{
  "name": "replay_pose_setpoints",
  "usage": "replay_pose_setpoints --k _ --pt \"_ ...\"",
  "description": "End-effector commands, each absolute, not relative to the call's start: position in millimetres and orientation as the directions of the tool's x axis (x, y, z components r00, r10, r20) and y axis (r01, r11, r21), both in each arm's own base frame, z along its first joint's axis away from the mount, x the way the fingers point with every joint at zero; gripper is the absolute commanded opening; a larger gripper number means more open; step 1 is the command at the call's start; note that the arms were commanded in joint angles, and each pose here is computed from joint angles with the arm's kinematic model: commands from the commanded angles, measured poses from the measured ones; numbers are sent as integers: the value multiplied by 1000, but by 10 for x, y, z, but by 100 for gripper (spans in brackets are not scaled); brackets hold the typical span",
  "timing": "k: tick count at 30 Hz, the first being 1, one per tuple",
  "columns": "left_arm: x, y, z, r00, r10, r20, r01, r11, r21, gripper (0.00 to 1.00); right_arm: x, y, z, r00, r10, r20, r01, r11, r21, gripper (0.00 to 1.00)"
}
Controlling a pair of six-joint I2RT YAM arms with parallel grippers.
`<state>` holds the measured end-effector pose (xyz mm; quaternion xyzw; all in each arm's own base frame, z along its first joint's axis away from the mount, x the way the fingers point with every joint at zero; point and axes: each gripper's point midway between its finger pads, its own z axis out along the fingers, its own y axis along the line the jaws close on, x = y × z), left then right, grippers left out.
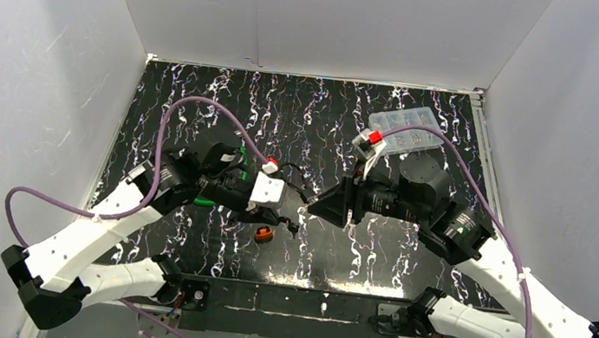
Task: Unlock with the key
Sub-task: Adjust the key.
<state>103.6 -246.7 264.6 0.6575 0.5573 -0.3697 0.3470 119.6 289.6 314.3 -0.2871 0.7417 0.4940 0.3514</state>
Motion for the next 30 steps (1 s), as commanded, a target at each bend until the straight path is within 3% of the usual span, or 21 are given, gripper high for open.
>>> replay_pose_setpoints --k 1,5,10,21,24,29,30 --pt "874 -2473 2782 28 479 -877 984 -170 -61 0 1099 3110 3552 -380 -40 -924 -904 225 362 59" --pt "843 -2493 2788 -22 506 -862 975 -180 -131 0 934 3270 3435 -318 -134 -938 -939 180 293 59" --pt "808 -2507 2814 -53 508 -859 968 -186 -169 0 845 3346 3356 -266 -155 -951 -958 149 244 68" --pt "718 -2482 2849 -74 534 -842 949 -222 -225 0 888 3438 3114 -200 -263 -944 -969 197 151 61" --pt "701 -2473 2856 -74 538 -840 945 -230 -230 0 873 3439 3123 -196 -268 -943 -971 190 148 49" --pt "681 -2443 2866 -62 548 -834 943 -242 -230 0 823 3436 3165 -216 -272 -938 -969 175 173 4" --pt "675 -2439 2862 -62 553 -831 941 -245 -233 0 814 3433 3175 -226 -271 -936 -967 175 183 1"
